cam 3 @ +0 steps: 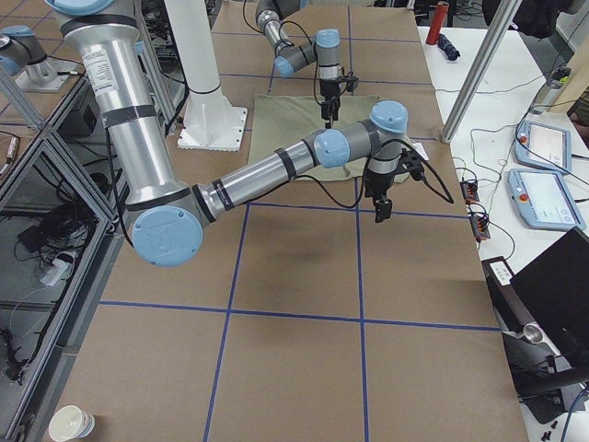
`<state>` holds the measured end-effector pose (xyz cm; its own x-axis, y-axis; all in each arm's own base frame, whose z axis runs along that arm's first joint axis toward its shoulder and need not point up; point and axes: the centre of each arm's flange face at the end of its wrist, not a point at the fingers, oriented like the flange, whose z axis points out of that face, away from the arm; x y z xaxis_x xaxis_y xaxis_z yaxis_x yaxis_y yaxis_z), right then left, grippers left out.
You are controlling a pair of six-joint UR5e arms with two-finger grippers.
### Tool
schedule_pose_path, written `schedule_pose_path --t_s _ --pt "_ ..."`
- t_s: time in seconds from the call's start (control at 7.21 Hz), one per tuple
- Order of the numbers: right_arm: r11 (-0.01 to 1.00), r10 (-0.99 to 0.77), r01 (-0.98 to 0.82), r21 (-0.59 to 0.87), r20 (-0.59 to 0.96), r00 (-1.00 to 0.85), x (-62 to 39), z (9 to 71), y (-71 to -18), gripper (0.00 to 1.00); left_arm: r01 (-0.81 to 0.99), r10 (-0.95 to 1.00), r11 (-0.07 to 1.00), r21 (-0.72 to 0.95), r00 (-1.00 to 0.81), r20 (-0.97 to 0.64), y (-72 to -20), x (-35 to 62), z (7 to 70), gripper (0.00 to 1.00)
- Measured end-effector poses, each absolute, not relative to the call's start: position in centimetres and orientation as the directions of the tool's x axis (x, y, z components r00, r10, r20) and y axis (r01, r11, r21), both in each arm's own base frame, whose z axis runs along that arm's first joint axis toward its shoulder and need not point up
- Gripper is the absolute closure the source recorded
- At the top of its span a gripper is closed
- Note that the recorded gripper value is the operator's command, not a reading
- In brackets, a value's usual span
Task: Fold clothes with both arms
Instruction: 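Fold the held sleeve across the shirt body with the left gripper and release, then withdraw the left gripper while the right gripper moves to the shirt center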
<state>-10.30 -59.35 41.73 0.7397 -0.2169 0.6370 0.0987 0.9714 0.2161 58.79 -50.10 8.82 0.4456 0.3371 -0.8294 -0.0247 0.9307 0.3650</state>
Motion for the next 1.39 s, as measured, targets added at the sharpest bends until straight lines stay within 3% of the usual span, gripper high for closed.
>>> schedule_pose_path --t_s 0.55,1.11,1.39 --pt "0.987 -0.123 0.016 0.162 0.683 0.720 -22.1 32.0 -60.5 0.00 -0.087 0.420 0.892 0.444 0.525 -0.741 -58.4 43.6 16.7 0.00" --pt "0.984 -0.067 -0.051 0.172 0.617 0.784 -40.4 22.5 -59.7 0.04 -0.181 0.540 0.827 0.533 0.524 -0.659 -64.1 31.6 25.3 0.00" --pt "0.979 -0.048 -0.074 0.192 0.563 0.825 -49.3 20.0 -57.3 0.12 -0.194 0.555 0.816 0.544 0.522 -0.647 -64.8 29.8 26.8 0.00"
